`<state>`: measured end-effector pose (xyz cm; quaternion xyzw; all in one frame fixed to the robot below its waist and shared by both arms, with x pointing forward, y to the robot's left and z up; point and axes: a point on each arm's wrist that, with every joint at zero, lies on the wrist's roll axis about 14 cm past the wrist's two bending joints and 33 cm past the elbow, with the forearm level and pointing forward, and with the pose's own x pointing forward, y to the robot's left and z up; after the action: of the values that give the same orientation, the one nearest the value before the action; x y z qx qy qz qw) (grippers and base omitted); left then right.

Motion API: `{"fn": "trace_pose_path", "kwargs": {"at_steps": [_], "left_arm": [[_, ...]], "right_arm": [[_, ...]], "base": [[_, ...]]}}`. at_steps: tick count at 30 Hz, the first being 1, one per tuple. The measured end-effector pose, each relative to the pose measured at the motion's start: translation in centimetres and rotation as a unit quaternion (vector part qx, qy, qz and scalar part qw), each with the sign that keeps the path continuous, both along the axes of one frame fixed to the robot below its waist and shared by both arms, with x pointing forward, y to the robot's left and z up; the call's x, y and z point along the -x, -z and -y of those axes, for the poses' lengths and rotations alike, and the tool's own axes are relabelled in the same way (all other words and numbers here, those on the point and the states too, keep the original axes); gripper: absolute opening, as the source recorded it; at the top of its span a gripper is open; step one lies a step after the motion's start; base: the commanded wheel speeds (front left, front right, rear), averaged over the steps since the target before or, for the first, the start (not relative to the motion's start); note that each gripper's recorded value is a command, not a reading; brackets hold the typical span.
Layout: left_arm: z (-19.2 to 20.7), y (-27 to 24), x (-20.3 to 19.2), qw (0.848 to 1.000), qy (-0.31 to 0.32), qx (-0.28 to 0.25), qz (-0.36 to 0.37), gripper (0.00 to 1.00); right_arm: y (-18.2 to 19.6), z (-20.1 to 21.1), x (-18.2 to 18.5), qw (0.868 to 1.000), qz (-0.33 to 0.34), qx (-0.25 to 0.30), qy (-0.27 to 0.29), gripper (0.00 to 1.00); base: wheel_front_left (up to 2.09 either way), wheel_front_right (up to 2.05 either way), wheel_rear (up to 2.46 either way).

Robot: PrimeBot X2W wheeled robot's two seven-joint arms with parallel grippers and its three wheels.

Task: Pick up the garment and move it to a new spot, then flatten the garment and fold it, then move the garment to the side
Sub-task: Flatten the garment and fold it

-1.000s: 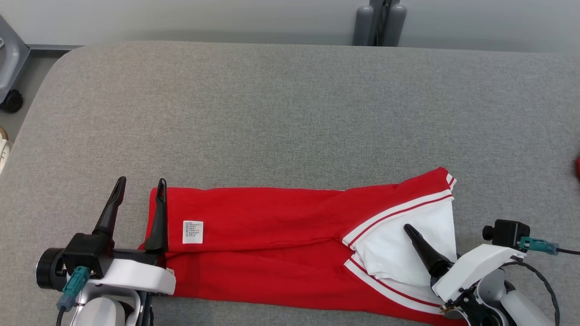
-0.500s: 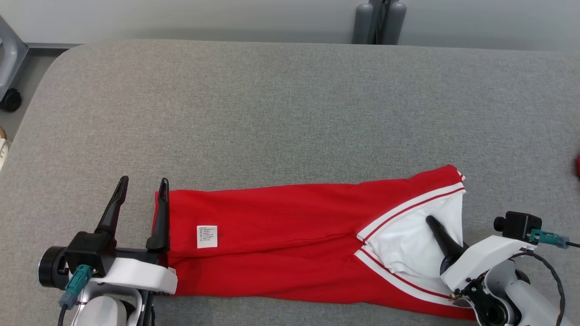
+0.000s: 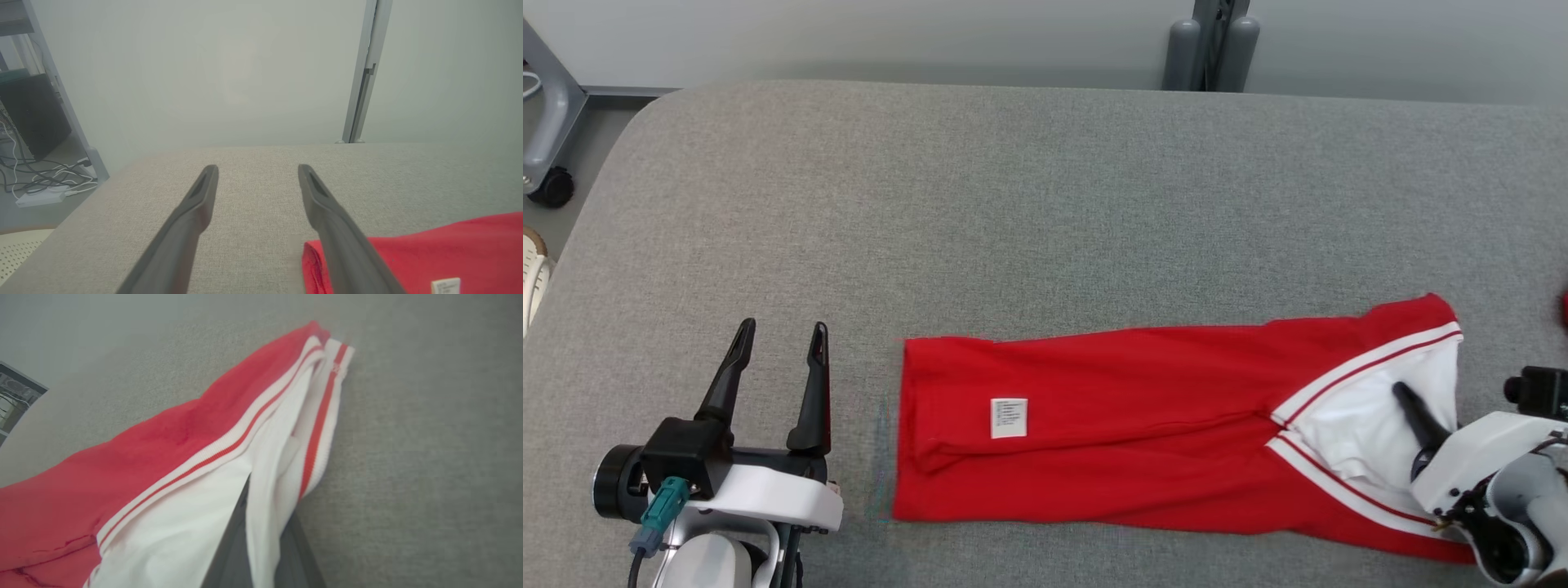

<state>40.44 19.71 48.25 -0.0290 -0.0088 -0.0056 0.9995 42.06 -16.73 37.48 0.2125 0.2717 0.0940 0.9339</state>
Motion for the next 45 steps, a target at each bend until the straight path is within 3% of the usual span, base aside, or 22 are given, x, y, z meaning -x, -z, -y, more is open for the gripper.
{"fn": "trace_pose_path", "kwargs": {"at_steps": [11,18,45], "left_arm": [[0.1,-0.5,0.5,1.0,-0.001,0.008,0.006,1.0],[0.3,-0.5,1.0,1.0,0.0,0.016,0.005,1.0],[2.0,-1.4,1.8,0.999,0.01,0.044,0.016,1.0]], "right_arm": [[-1.1,6.9,-1.0,0.994,0.007,0.105,0.021,0.0],[-1.9,7.6,-1.3,0.992,0.006,0.124,0.023,0.0],[-6.9,-2.4,0.5,0.998,0.036,0.002,-0.056,0.0]], "base": [[0.0,0.0,0.0],[0.0,0.0,0.0],[0.0,0.0,0.0]]}}
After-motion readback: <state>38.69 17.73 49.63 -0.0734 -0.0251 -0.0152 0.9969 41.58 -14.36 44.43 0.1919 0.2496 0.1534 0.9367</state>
